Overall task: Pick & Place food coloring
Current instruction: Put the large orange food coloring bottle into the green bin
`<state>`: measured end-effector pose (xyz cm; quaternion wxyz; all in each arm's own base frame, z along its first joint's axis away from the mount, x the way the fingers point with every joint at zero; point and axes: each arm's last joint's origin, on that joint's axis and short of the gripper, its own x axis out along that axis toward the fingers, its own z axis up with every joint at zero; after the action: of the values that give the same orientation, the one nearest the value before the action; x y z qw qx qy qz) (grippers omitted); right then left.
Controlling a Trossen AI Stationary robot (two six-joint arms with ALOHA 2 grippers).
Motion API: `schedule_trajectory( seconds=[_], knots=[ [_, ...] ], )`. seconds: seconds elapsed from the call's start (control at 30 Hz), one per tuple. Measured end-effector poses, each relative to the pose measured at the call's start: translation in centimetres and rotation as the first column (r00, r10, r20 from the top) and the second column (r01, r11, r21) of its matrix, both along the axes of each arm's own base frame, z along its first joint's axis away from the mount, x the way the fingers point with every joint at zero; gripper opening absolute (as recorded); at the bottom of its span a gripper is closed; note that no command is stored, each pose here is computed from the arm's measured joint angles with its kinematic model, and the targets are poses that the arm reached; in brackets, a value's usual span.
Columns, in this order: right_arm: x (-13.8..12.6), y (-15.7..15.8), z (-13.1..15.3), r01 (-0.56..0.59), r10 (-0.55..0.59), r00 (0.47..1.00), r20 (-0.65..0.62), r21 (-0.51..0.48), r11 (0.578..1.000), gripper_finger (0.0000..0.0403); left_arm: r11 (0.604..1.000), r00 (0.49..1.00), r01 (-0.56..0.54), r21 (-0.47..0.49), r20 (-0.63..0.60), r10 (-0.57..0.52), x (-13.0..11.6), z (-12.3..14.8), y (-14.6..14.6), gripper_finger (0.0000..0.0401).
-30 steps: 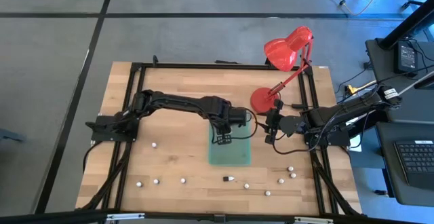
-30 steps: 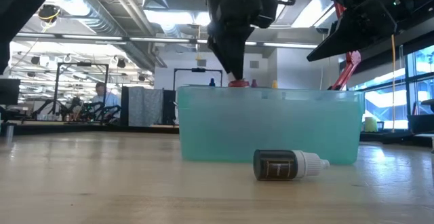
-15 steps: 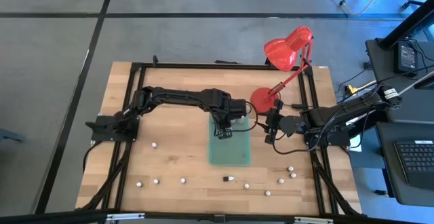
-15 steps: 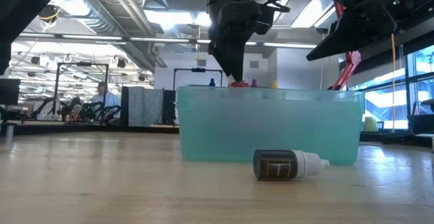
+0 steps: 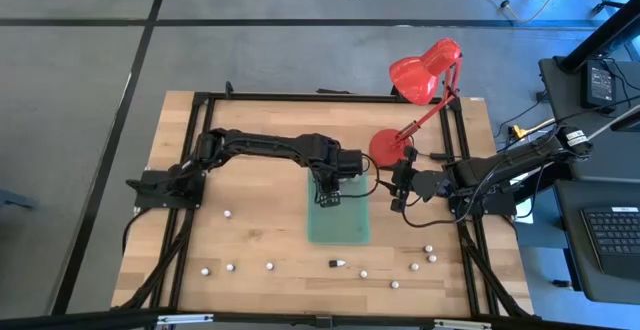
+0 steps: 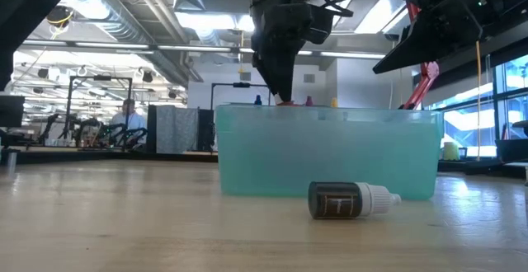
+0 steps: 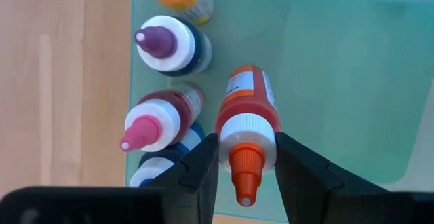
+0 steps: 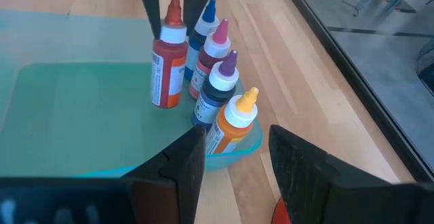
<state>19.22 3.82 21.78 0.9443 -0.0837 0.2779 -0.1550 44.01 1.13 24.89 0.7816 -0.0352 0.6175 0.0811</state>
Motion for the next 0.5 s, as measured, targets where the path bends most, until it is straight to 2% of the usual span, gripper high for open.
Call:
schedule_trajectory(
  seconds=[0.5],
  knots=[
    [-0.01,0.01,-0.01,0.001,-0.001,1.0,0.0,0.002,1.0,0.0165,1.0,1.0,0.008,0.011,0.008,-0.008,0.08,0.01,0.03,0.0149]
  ],
)
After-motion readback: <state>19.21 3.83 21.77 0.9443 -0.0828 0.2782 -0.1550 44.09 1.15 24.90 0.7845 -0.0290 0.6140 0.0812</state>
